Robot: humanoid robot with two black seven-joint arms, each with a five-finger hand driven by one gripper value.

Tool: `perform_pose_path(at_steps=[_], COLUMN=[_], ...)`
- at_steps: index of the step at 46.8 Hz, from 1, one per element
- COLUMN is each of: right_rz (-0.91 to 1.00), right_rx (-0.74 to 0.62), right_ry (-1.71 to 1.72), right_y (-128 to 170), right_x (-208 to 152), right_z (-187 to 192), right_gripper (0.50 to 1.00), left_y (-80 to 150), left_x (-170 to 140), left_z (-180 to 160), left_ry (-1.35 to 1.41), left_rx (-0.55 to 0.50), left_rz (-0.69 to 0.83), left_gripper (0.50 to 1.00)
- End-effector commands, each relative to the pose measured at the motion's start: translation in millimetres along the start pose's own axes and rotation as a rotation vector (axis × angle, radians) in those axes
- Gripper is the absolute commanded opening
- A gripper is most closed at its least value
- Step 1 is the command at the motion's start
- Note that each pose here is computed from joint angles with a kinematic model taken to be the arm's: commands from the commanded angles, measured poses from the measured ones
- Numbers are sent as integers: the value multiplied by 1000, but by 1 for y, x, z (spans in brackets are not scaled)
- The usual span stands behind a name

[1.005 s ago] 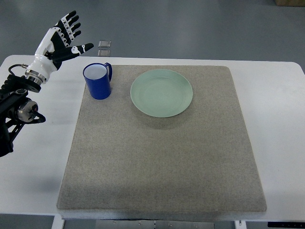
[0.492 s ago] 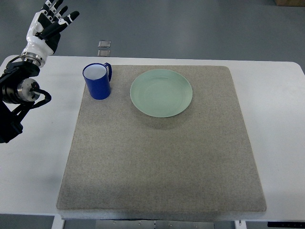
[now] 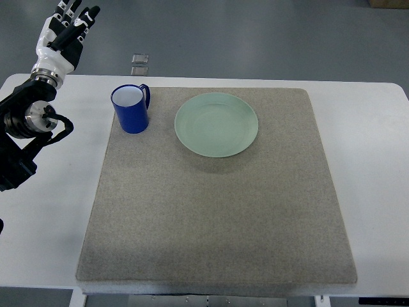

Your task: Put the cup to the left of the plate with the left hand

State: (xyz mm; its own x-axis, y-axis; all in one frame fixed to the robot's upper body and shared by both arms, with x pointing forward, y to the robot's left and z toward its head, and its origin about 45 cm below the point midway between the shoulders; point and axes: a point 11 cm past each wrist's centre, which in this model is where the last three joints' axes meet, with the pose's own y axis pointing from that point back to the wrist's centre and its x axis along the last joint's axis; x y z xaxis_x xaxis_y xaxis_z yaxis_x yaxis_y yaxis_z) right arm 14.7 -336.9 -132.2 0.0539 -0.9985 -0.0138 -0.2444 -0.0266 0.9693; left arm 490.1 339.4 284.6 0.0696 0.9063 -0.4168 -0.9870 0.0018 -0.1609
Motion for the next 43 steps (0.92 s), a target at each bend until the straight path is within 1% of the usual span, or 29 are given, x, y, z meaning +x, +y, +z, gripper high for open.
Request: perform_pose_path(at_steps=[1, 24, 43], right_rz=[1, 1, -29], right_rx=[0, 0, 5], right_ry=[0, 0, 2], right_y=[0, 0, -1], right_x=[0, 0, -6], right_z=[0, 0, -4], right_gripper=[932, 932, 932], left_y=[0, 1, 1], left_x=[-1, -5, -10], left_z=[0, -1, -6], left_ry=[5, 32, 42], left_rx=[1, 4, 10], left_rz=[-13, -74, -79], left_gripper=[1000, 1000, 1000])
